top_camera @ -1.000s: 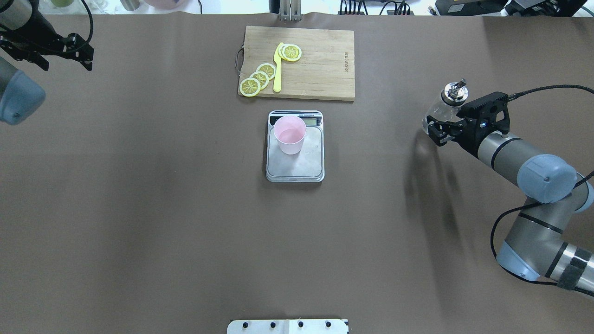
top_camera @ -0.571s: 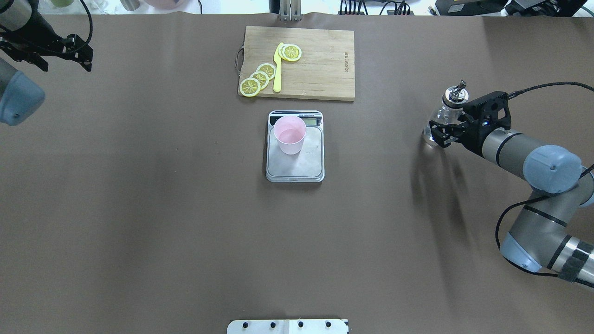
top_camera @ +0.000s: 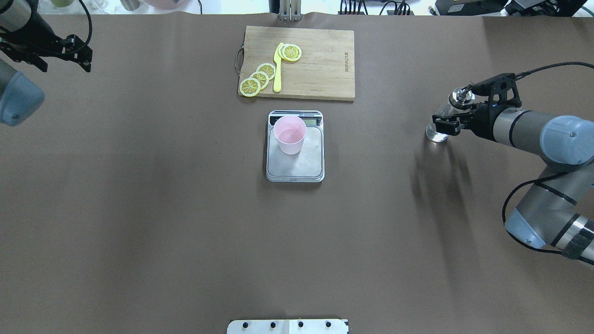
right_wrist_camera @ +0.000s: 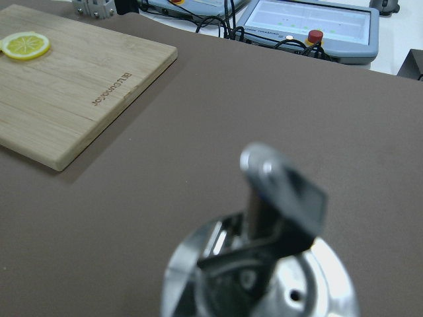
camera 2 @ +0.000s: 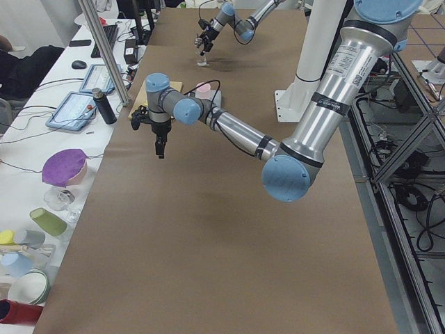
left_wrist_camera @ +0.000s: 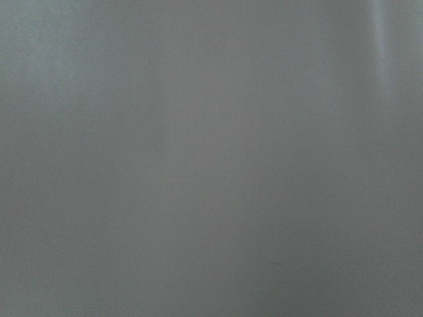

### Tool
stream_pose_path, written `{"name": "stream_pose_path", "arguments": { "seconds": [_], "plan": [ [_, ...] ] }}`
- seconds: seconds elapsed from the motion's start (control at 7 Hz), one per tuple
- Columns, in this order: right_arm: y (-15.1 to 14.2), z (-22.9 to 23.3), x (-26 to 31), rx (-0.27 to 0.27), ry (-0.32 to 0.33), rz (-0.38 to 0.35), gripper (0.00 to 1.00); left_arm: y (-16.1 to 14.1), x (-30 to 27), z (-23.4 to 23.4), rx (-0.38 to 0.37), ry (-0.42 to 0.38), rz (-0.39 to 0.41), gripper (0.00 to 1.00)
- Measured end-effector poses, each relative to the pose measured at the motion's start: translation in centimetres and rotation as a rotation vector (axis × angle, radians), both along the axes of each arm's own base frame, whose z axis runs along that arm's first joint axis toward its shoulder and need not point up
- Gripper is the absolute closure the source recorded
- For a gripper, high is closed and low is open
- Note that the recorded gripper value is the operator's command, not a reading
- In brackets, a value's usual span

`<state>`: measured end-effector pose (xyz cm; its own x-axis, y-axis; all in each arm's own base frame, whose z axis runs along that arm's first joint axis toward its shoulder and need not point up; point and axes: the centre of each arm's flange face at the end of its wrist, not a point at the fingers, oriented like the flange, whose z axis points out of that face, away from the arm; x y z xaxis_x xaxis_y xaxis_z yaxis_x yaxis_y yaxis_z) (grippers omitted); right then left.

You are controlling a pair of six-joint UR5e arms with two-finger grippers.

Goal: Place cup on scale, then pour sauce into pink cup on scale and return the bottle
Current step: 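Set the bottle down and open the right gripper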

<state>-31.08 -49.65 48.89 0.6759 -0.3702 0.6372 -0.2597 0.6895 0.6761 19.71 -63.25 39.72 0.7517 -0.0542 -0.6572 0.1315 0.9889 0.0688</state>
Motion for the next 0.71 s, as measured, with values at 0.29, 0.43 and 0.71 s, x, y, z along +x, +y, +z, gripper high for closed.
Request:
{"name": "stream_pose_path", "arguments": {
  "seconds": [0.29, 0.43, 0.71],
  "plan": [
    [1.2, 0.0, 0.5, -0.065, -0.061, 0.000, 0.00, 0.0, 0.0, 0.1, 0.001, -0.001, 0.001, 0.01],
    [2.7, 0.5, 0.7, -0.107, -0.084, -0.027, 0.00, 0.0, 0.0, 0.2, -0.001, -0.002, 0.001, 0.01],
    [5.6, 1.1, 1.8, -0.182, -0.076, -0.093, 0.00, 0.1, -0.1, 0.4, 0.000, -0.002, 0.003, 0.01]
  ]
}}
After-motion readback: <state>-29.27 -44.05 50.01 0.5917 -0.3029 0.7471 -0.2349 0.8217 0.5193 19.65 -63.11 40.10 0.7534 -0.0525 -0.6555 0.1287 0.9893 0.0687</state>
